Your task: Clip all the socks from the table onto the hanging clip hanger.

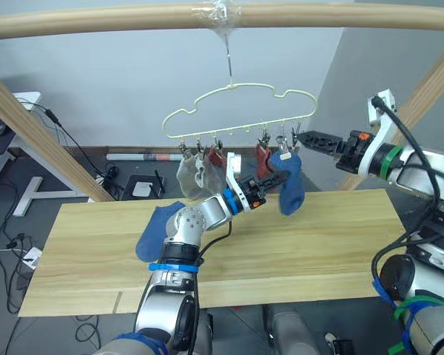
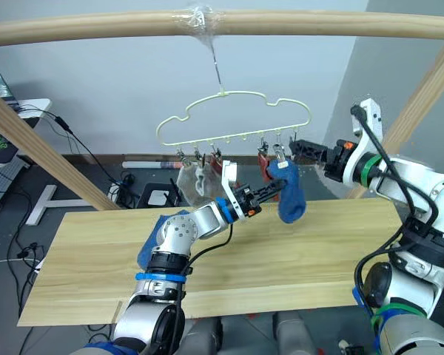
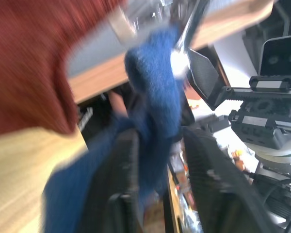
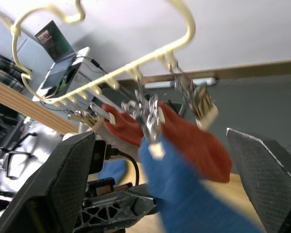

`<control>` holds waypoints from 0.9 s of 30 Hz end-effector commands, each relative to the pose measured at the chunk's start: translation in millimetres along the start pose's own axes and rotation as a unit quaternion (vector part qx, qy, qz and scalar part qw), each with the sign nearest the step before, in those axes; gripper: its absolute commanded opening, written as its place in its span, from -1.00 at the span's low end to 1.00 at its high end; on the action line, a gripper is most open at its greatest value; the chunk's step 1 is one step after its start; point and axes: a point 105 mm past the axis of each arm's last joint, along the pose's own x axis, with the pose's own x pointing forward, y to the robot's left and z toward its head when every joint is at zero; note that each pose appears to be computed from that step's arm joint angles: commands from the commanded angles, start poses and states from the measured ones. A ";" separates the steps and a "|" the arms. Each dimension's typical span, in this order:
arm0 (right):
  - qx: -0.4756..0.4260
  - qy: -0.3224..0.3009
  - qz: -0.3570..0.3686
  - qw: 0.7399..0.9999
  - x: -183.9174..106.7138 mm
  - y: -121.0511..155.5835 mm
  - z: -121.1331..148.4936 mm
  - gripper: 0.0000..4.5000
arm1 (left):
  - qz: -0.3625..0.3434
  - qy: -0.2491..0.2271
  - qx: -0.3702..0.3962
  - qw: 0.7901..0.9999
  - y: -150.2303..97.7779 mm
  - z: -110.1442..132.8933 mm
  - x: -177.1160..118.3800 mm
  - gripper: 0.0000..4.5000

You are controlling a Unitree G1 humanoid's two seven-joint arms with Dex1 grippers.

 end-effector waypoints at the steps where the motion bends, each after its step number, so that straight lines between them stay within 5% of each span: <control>1: -0.048 -0.012 -0.009 0.999 -4.4 4.6 -7.3 1.00 | -0.003 0.004 0.023 1.000 -0.9 3.1 -5.7 0.13; 4: -0.058 -0.015 -0.019 0.998 -5.2 0.3 -12.9 1.00 | 0.003 0.008 0.029 1.000 1.7 3.9 -11.1 0.45; 9: -0.166 -0.044 -0.126 0.977 -1.8 -20.7 -31.7 1.00 | 0.085 0.064 0.192 0.976 11.7 8.3 -58.4 0.99; 14: -0.252 -0.106 -0.176 0.946 5.8 -22.8 -35.0 1.00 | 0.102 0.077 0.342 0.931 -10.3 27.7 -86.8 0.99; 15: -0.265 -0.115 -0.183 0.940 6.3 -22.7 -34.2 0.83 | 0.103 0.074 0.358 0.925 -14.6 31.3 -89.5 1.00; 17: -0.295 -0.137 -0.193 0.926 14.7 -17.2 -31.1 0.61 | 0.096 0.066 0.453 0.884 -37.2 46.7 -97.4 1.00; 19: -0.308 -0.161 -0.200 0.916 23.0 -11.2 -26.8 0.61 | 0.092 0.045 0.507 0.856 -58.3 59.0 -102.4 1.00; 22: -0.286 -0.191 -0.211 0.915 29.7 -8.9 -23.5 0.61 | 0.092 0.018 0.531 0.842 -77.4 65.3 -103.7 1.00; 27: -0.276 -0.199 -0.219 0.914 38.2 -9.5 -24.3 -0.10 | 0.090 0.008 0.541 0.836 -88.9 59.4 -103.1 1.00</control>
